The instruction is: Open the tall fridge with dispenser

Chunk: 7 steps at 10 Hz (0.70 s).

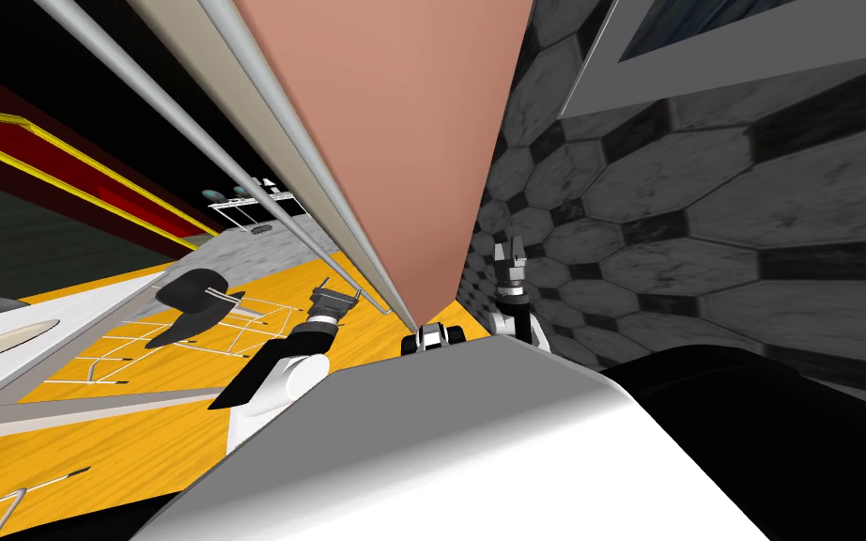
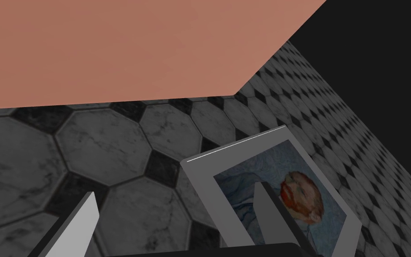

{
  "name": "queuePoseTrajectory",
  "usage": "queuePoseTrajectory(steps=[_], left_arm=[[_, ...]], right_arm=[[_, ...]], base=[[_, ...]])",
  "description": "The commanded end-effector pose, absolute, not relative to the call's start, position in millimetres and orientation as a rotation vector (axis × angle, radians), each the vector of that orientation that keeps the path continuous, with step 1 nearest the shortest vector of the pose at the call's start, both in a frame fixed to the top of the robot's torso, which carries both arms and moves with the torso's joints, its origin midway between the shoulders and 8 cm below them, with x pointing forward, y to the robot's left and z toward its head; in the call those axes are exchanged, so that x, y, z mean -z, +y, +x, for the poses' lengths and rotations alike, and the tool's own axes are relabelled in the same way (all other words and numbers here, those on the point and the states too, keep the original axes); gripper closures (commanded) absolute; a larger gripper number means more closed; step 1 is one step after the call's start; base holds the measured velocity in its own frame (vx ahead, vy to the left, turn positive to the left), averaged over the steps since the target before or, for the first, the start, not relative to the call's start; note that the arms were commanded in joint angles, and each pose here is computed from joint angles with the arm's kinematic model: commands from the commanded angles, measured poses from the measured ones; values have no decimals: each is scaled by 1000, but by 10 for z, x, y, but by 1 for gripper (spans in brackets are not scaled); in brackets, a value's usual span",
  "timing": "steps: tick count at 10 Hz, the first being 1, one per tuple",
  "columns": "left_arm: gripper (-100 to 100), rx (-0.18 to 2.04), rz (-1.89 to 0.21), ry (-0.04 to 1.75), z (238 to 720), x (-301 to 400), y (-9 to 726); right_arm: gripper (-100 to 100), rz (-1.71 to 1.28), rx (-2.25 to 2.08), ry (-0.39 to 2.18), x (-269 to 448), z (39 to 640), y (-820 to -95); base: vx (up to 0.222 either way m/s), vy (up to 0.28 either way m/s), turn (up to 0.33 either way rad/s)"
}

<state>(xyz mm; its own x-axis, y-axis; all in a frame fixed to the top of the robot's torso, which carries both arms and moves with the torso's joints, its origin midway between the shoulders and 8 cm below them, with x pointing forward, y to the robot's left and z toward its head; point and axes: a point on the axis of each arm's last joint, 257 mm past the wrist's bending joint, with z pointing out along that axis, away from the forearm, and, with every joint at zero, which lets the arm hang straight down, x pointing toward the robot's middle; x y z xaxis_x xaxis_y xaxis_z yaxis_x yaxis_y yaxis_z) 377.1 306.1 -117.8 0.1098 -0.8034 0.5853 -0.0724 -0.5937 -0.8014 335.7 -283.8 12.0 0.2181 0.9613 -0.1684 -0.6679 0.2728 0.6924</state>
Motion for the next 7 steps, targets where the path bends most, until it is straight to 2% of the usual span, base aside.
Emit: queuePoseTrajectory(steps=[1,7], left_arm=[[-100,1587,-1766,806,3710,946,2992],[-100,1566,-1772,801,3844,961,3098]], right_arm=[[0,541,-1207,652,-120,3357,-2838],[0,541,-1207,652,-120,3357,-2838]], base=[[0,0,0],[8,-5,-32]])
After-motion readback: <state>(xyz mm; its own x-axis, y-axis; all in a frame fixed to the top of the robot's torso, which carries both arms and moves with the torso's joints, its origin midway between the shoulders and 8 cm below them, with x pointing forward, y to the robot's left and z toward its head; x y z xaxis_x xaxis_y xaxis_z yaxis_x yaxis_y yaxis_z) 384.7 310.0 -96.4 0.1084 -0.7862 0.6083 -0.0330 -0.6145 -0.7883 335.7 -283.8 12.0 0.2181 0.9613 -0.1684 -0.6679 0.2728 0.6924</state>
